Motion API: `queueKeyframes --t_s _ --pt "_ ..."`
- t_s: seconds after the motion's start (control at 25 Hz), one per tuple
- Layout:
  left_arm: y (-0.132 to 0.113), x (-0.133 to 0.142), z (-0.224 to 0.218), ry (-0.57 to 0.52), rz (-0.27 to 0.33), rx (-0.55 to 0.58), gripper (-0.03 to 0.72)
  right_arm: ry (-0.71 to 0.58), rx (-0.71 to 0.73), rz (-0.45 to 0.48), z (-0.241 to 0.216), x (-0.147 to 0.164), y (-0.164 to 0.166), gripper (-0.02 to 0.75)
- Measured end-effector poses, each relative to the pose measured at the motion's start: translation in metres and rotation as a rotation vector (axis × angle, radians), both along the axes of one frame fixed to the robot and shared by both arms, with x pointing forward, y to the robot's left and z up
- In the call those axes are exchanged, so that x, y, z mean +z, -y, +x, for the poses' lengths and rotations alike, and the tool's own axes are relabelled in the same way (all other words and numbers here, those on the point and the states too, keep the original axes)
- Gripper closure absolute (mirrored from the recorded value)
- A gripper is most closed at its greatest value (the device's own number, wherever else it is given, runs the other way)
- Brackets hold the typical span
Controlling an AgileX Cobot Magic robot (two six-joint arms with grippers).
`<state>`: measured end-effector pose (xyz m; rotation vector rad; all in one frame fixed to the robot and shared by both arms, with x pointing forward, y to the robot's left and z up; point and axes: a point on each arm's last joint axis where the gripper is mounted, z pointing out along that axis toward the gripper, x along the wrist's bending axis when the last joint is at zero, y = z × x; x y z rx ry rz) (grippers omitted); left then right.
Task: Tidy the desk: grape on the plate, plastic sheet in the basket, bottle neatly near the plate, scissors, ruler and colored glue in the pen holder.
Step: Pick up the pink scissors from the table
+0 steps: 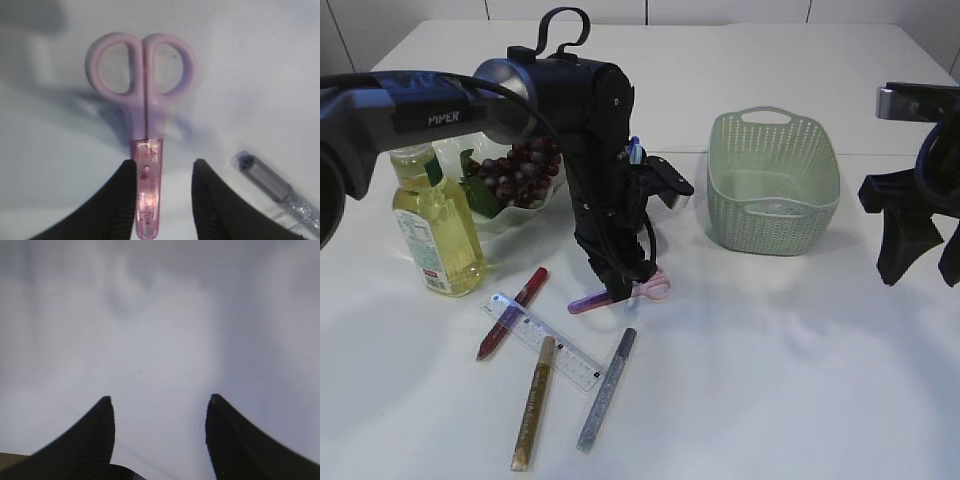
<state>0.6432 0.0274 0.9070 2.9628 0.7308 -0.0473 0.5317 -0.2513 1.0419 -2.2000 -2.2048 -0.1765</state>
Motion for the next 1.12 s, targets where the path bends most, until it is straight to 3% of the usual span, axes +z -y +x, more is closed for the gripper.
queueKeyframes --t_s 0.28,0.96,1.12 --pt "-0.018 0.0 0.012 -0.007 -0.011 0.051 0.412 0.001 0.006 0.0 0.0 0.0 0.0 0.281" --pt "-0.017 0.004 0.011 -0.023 -0.047 0.067 0.412 0.001 0.013 -0.002 0.0 0.0 0.0 0.281" --pt "-0.021 0.004 0.005 -0.039 -0.032 0.057 0.412 0.001 0.013 -0.002 0.0 0.0 0.0 0.281"
